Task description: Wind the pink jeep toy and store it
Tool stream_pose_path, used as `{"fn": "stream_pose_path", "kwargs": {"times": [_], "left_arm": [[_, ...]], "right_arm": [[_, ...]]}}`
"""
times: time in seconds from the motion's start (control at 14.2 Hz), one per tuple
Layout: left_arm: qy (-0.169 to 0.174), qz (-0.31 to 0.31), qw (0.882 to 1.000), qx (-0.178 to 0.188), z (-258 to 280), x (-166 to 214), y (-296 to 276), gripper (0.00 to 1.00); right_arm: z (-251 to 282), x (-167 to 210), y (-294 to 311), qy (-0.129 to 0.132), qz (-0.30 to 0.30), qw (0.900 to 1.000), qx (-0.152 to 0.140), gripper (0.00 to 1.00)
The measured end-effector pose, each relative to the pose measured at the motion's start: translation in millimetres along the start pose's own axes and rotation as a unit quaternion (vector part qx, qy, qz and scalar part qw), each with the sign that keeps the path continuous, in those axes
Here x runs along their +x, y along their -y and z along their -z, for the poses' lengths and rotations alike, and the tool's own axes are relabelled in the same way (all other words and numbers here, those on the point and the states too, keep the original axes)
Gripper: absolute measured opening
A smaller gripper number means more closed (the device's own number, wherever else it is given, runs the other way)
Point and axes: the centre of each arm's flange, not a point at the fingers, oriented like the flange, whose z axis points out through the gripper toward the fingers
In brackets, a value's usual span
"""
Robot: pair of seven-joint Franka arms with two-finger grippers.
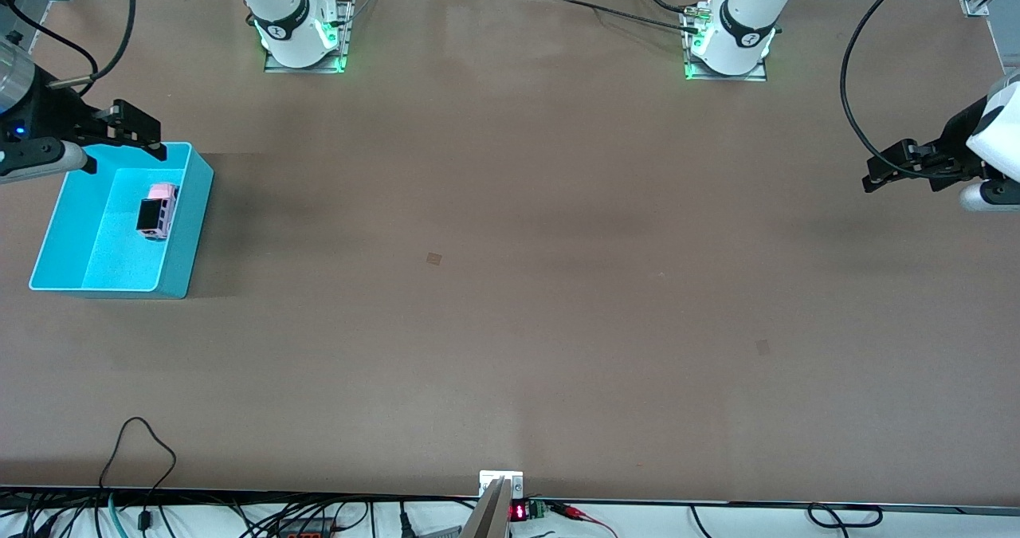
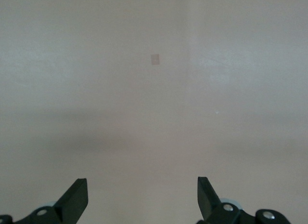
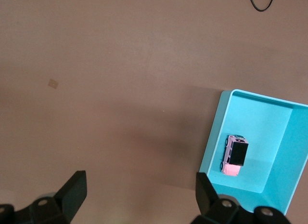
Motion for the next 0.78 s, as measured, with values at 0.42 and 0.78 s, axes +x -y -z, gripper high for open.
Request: {"fn": "stream_pose_path", "kwargs": {"times": [0.42,0.78], "left_arm": [[-0.005,-0.007,1.0,0.0,6.0,-5.1,-7.4,1.0],[-0.003,-0.008,1.0,0.0,2.6,-9.2,-9.1,1.0]], "right_arm": [[-5.0,0.6,-12.9,0.008,-0.008,1.0,-0.02,1.0],[-5.0,0.6,-12.8,0.008,-0.042,0.999,-0.022,1.0]]}}
